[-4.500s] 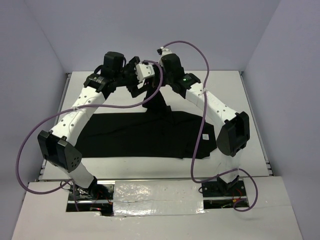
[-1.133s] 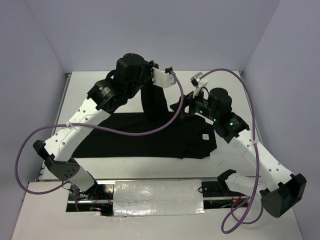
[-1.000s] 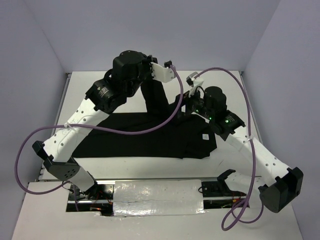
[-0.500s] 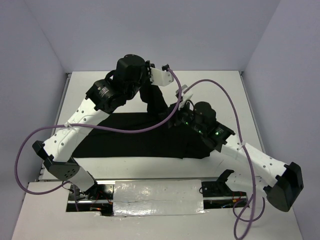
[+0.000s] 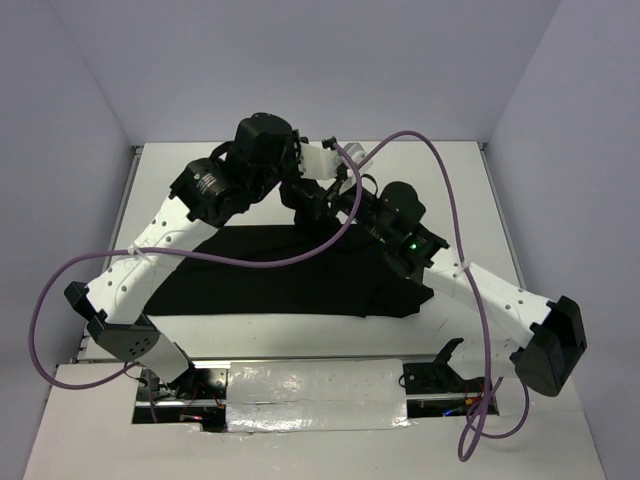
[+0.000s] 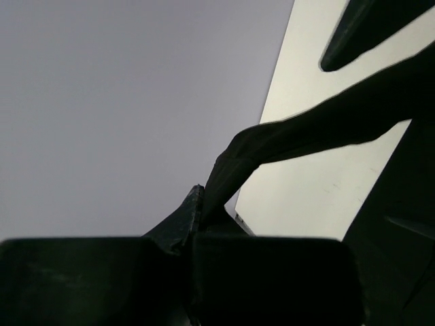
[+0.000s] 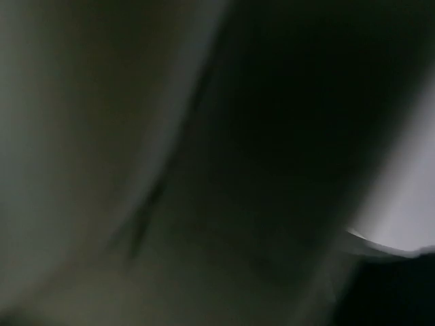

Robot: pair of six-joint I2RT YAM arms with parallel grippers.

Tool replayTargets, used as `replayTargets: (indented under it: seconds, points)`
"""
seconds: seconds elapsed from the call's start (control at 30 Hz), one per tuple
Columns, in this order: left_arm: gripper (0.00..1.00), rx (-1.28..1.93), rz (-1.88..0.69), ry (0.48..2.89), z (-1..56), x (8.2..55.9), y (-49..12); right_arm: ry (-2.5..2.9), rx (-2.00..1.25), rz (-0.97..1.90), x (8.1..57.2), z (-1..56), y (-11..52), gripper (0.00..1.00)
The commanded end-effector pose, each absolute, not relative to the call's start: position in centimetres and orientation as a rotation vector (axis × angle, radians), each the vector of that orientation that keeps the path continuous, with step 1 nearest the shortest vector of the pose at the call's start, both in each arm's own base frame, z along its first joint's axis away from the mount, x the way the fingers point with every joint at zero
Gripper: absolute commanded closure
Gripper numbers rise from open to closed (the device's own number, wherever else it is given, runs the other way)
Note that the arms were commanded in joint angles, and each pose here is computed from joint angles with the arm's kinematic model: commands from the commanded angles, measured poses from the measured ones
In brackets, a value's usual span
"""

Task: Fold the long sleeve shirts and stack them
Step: Fold the shirt

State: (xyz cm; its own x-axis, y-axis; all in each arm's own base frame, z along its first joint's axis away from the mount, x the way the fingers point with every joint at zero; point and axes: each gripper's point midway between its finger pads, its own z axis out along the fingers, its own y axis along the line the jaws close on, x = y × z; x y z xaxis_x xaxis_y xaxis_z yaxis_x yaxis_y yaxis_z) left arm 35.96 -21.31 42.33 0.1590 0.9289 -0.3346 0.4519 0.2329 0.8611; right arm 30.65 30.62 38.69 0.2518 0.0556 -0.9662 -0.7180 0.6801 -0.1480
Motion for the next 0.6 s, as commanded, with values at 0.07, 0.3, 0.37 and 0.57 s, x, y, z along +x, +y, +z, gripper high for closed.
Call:
replayTargets:
  seconds: [0.07, 0.3, 0.37, 0.57]
  points:
    - [1.0, 1.275, 0.473, 1.45, 44.9, 35.0, -21.4, 1.065, -0.59, 0.599, 31.4, 42.6, 31.3, 0.29]
    - [1.0, 1.281, 0.41, 1.468, 44.5, 34.2, -21.7, 1.095, -0.587, 0.579, 34.1, 40.5, 33.0, 0.41]
    - [1.0, 1.28, 0.405, 1.474, 44.3, 34.2, -21.7, 1.101, -0.609, 0.596, 34.3, 40.1, 33.7, 0.41]
    - [1.0, 1.26, 0.411, 1.509, 43.4, 34.6, -21.3, 1.064, -0.515, 0.677, 33.9, 39.0, 32.0, 0.47]
